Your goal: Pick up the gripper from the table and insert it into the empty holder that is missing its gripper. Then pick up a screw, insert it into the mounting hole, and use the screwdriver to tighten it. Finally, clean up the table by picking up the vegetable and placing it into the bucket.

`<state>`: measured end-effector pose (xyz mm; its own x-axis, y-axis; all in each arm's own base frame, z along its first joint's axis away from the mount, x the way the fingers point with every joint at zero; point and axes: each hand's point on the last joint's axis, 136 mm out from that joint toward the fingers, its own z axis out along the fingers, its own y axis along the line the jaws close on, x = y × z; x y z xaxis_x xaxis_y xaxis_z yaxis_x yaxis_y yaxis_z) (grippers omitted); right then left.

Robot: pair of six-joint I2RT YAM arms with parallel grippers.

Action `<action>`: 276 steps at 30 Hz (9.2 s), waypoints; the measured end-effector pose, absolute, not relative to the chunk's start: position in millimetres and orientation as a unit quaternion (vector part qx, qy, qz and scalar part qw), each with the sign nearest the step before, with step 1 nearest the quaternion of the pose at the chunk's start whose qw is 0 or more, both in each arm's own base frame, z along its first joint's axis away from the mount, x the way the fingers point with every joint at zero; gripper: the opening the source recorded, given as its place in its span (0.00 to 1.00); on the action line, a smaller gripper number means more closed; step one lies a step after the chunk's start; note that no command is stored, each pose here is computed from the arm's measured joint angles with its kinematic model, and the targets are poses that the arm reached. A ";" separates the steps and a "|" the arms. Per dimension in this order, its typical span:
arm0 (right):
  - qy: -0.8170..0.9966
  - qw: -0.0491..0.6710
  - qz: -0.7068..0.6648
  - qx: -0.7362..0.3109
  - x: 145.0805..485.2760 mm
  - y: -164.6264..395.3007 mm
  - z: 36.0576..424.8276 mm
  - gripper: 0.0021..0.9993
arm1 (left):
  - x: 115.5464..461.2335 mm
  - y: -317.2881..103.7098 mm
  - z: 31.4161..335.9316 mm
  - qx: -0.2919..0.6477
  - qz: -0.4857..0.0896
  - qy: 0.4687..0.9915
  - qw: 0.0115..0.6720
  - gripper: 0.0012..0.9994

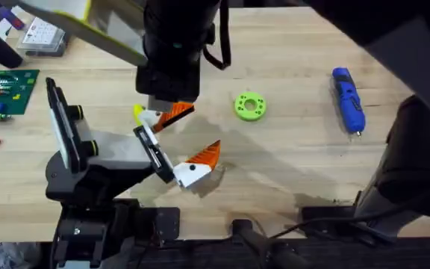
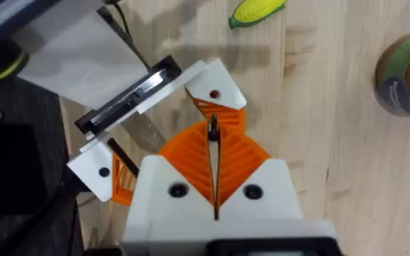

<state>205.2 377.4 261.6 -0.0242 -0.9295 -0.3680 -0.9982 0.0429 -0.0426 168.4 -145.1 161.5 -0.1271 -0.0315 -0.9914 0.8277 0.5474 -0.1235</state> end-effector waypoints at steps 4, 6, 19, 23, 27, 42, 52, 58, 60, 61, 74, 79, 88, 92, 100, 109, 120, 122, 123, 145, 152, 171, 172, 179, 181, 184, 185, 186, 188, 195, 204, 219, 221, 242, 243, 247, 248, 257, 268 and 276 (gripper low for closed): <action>0.703 0.150 0.114 -0.686 203.2 378.5 261.6 0.00 | 168.4 -145.1 161.5 0.304 -0.366 0.655 0.587 0.99; 0.700 0.150 0.115 -0.688 201.6 379.6 261.7 0.00 | 168.5 -145.1 161.5 0.304 -0.366 0.655 0.587 0.99; 0.695 0.139 0.113 -0.696 197.4 387.2 251.2 0.00 | 168.4 -145.1 161.5 0.304 -0.366 0.655 0.587 0.99; 0.696 0.134 0.111 -0.697 198.3 388.6 246.3 0.00 | 168.4 -145.1 161.5 0.304 -0.366 0.655 0.587 0.99; 0.696 0.133 0.111 -0.697 198.4 388.5 246.1 0.00 | 168.4 -145.1 161.5 0.304 -0.366 0.655 0.587 0.99; 0.696 0.125 0.108 -0.698 196.6 385.1 244.5 0.00 | 168.4 -145.1 161.5 0.304 -0.366 0.655 0.587 0.99; 0.691 0.132 0.107 -0.703 198.4 387.3 245.3 0.00 | 168.5 -145.1 161.5 0.304 -0.366 0.655 0.587 0.99; 0.688 0.137 0.106 -0.705 200.1 388.8 245.9 0.00 | 168.4 -145.1 161.5 0.304 -0.366 0.655 0.587 0.99; 0.688 0.139 0.101 -0.705 201.9 388.2 245.5 0.00 | 168.4 -145.1 161.5 0.304 -0.366 0.655 0.587 0.99; 0.689 0.139 0.098 -0.705 202.9 388.1 244.8 0.00 | 168.5 -145.1 161.5 0.304 -0.366 0.655 0.587 0.99; 0.692 0.129 0.085 -0.705 208.4 390.4 232.0 0.00 | 168.4 -145.1 161.5 0.304 -0.366 0.655 0.587 0.99; 0.692 0.129 0.085 -0.705 208.4 390.3 232.0 0.00 | 168.4 -145.1 161.5 0.304 -0.366 0.655 0.587 0.99; 0.692 0.128 0.085 -0.705 208.3 390.2 231.8 0.00 | 168.4 -145.1 161.5 0.304 -0.366 0.655 0.587 0.99; 0.692 0.128 0.085 -0.705 208.1 390.3 231.8 0.00 | 168.4 -145.1 161.5 0.304 -0.366 0.655 0.587 0.99; 0.693 0.128 0.085 -0.705 208.0 390.0 231.8 0.00 | 168.4 -145.1 161.5 0.304 -0.366 0.655 0.587 0.99; 0.692 0.125 0.084 -0.706 206.7 389.4 231.5 0.00 | 168.4 -145.1 161.7 0.304 -0.366 0.655 0.587 0.99; 0.691 0.125 0.085 -0.707 205.8 390.0 231.5 0.00 | 168.5 -145.1 161.5 0.304 -0.366 0.655 0.587 0.99; 0.691 0.125 0.085 -0.707 205.3 390.1 231.5 0.00 | 168.5 -145.1 161.5 0.304 -0.366 0.655 0.587 0.99; 0.691 0.125 0.085 -0.707 205.3 390.1 231.5 0.00 | 168.4 -145.1 161.5 0.304 -0.366 0.655 0.587 0.99; 0.692 0.114 0.082 -0.708 206.5 392.4 221.7 0.00 | 168.4 -145.1 161.6 0.304 -0.366 0.655 0.587 0.99; 0.692 0.114 0.082 -0.708 206.5 392.5 221.7 0.00 | 168.4 -145.1 161.6 0.304 -0.366 0.655 0.587 0.99; 0.691 0.114 0.082 -0.709 204.8 393.5 221.7 0.00 | 168.4 -145.1 161.5 0.304 -0.366 0.655 0.587 0.99; 0.691 0.114 0.082 -0.709 204.8 393.5 221.7 0.00 | 168.4 -145.1 161.5 0.304 -0.366 0.655 0.587 0.99; 0.691 0.113 0.082 -0.709 204.9 393.6 220.9 0.00 | 168.4 -145.1 161.5 0.304 -0.366 0.655 0.587 0.99; 0.691 0.111 0.081 -0.710 205.2 394.3 218.8 0.00 | 168.5 -145.1 161.4 0.303 -0.366 0.656 0.586 0.99; 0.692 0.106 0.080 -0.710 205.6 394.9 214.9 0.00 | 168.6 -145.0 161.6 0.302 -0.367 0.656 0.586 0.99; 0.692 0.105 0.080 -0.710 205.6 395.0 214.3 0.00 | 168.6 -145.0 161.6 0.301 -0.368 0.657 0.586 0.99; 0.692 0.105 0.080 -0.710 205.6 394.9 214.0 0.00 | 168.5 -145.0 161.4 0.301 -0.368 0.657 0.585 0.99; 0.692 0.103 0.079 -0.710 205.3 394.2 213.7 0.00 | 168.4 -145.1 161.6 0.301 -0.368 0.657 0.585 0.99; 0.692 0.102 0.079 -0.710 205.1 393.8 213.6 0.00 | 168.4 -145.1 161.6 0.301 -0.368 0.657 0.585 0.99; 0.692 0.103 0.079 -0.710 206.6 396.6 211.0 0.00 | 168.4 -145.1 161.6 0.301 -0.368 0.657 0.585 0.99; 0.692 0.103 0.079 -0.710 208.0 399.1 208.3 0.00 | 168.9 -144.8 161.4 0.295 -0.372 0.660 0.583 0.99; 0.692 0.103 0.079 -0.710 208.0 399.1 208.3 0.00 | 168.9 -144.8 161.4 0.295 -0.372 0.660 0.583 0.99; 0.692 0.105 0.076 -0.710 209.2 398.6 208.4 0.53 | 168.5 -145.1 161.5 0.296 -0.373 0.659 0.582 0.99; 0.693 0.105 0.071 -0.710 210.9 397.2 208.2 0.68 | 168.4 -145.1 161.4 0.296 -0.373 0.659 0.582 0.99; 0.699 0.110 0.064 -0.703 219.5 393.0 210.1 0.99 | 168.3 -145.2 161.4 0.297 -0.373 0.659 0.582 0.99; 0.700 0.110 0.064 -0.703 219.4 392.9 210.1 0.99 | 168.3 -145.2 161.4 0.297 -0.373 0.659 0.582 0.99; 0.701 0.108 0.063 -0.702 218.8 392.2 209.8 0.99 | 168.0 -145.4 161.4 0.298 -0.373 0.658 0.582 0.99; 0.705 0.102 0.062 -0.699 215.5 388.8 211.2 0.99 | 168.6 -145.0 161.7 0.297 -0.371 0.658 0.584 0.99; 0.709 0.101 0.069 -0.694 205.5 375.5 229.2 0.99 | 170.5 -143.7 161.9 0.293 -0.367 0.660 0.586 0.82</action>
<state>205.5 375.5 229.2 -0.0161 -0.9708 -0.2392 -0.9987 0.0271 -0.0427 170.5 -143.7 161.9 -0.1401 -0.0433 -0.9892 0.8175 0.5587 -0.1402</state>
